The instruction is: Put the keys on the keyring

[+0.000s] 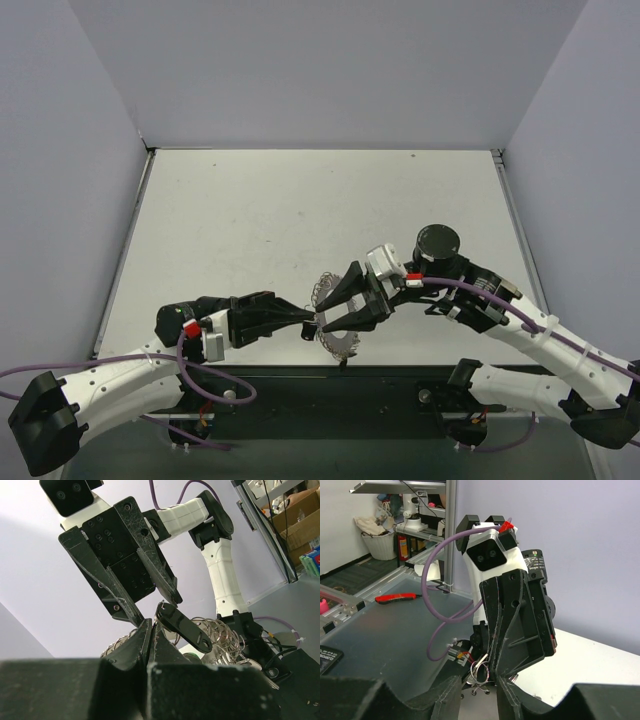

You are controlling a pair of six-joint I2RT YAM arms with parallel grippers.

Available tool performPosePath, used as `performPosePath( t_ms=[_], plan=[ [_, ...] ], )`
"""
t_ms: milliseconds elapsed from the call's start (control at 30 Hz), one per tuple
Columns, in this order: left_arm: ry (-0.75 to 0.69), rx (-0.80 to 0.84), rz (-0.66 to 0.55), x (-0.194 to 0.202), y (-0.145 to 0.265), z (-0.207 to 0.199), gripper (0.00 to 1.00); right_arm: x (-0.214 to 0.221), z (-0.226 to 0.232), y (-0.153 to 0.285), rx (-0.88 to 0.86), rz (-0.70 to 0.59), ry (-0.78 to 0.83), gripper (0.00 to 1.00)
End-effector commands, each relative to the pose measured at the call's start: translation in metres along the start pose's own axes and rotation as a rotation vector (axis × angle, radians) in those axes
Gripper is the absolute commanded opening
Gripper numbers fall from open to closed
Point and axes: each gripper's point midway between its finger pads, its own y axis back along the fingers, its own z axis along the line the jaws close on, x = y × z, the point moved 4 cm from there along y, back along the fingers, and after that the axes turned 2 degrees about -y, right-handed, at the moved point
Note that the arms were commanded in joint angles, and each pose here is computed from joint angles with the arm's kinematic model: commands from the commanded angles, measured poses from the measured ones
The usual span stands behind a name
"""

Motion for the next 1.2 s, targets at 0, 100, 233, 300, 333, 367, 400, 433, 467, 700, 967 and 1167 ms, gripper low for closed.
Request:
performPosePath(
  t_ms=[0, 100, 233, 300, 333, 367, 400, 433, 467, 700, 967, 1167],
  plan=[
    [-0.150, -0.043, -0.147, -0.045, -0.012, 0.022, 0.00, -0.002, 0.000, -0.005, -0.025, -0.023, 0.036, 0.33],
    [-0.155, -0.044, -0.151, -0.046, -0.012, 0.023, 0.00, -0.002, 0.001, -0.006, -0.028, -0.020, 0.033, 0.31],
    [-0.154, -0.048, -0.154, -0.046, -0.013, 0.024, 0.00, -0.001, 0.002, -0.006, -0.030, -0.020, 0.028, 0.27],
    [-0.155, -0.048, -0.157, -0.047, -0.013, 0.024, 0.00, 0.000, 0.002, -0.006, -0.026, -0.017, 0.025, 0.25],
    [-0.154, -0.052, -0.158, -0.047, -0.014, 0.025, 0.00, 0.001, 0.003, -0.007, -0.026, -0.016, 0.023, 0.25],
    [-0.154, -0.054, -0.163, -0.048, -0.014, 0.025, 0.00, 0.001, 0.002, -0.006, -0.021, -0.017, 0.027, 0.25],
    [-0.151, -0.055, -0.163, -0.048, -0.014, 0.025, 0.00, 0.001, 0.002, -0.006, -0.014, -0.014, 0.026, 0.25],
    [-0.153, -0.059, -0.165, -0.048, -0.014, 0.026, 0.00, 0.003, 0.003, -0.006, -0.013, -0.013, 0.025, 0.25],
    [-0.150, -0.063, -0.166, -0.049, -0.014, 0.026, 0.00, 0.004, 0.003, -0.005, -0.010, -0.013, 0.028, 0.25],
    [-0.145, -0.078, -0.172, -0.049, -0.015, 0.029, 0.00, 0.008, 0.006, -0.004, 0.010, -0.009, 0.025, 0.25],
    [-0.135, -0.084, -0.192, -0.051, -0.017, 0.031, 0.00, 0.011, 0.005, -0.005, 0.031, 0.001, 0.017, 0.22],
    [-0.134, -0.088, -0.200, -0.053, -0.017, 0.032, 0.00, 0.013, 0.004, -0.005, 0.075, 0.008, 0.021, 0.23]
  ],
)
